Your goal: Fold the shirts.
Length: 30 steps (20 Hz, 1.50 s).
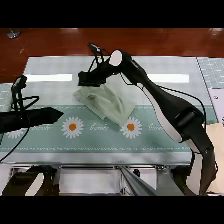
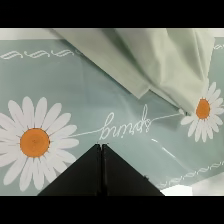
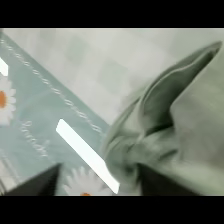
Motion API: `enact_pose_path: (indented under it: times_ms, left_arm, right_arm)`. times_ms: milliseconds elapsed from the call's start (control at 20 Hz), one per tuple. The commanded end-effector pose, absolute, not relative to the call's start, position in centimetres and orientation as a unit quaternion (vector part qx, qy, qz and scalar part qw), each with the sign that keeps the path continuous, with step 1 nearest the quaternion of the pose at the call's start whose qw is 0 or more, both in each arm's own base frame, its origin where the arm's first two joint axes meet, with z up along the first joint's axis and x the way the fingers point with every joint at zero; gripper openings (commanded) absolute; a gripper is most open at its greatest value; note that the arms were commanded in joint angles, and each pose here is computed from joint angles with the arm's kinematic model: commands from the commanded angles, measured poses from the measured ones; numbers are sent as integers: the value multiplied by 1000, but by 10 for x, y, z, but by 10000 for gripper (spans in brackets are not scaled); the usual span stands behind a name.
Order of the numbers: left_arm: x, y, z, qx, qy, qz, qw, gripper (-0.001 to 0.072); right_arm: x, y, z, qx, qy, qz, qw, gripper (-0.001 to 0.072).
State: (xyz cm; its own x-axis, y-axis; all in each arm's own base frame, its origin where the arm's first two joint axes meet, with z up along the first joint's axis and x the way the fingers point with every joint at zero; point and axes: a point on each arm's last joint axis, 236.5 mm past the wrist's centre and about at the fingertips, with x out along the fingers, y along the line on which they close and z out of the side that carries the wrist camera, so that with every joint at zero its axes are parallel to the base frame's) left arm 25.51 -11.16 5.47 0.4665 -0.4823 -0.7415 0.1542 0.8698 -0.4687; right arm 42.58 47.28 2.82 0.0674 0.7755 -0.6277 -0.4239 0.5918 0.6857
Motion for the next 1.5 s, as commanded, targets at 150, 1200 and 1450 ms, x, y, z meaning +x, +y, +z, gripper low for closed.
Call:
enact_pose_path:
  times_ms: [150, 1200, 1450]
  left_arm:
    - [268, -108, 49, -178, 474, -176, 844, 24]
    - [288, -103, 39, -192, 468, -159, 848, 25]
    - [292, -115, 18, -233, 502, -162, 817, 25]
  right_arm:
    - [456, 432, 102, 239, 492, 455, 703, 631]
    - [257, 183, -57, 369, 580, 112, 718, 629]
    - [283, 218, -81, 394, 596, 115, 690, 629]
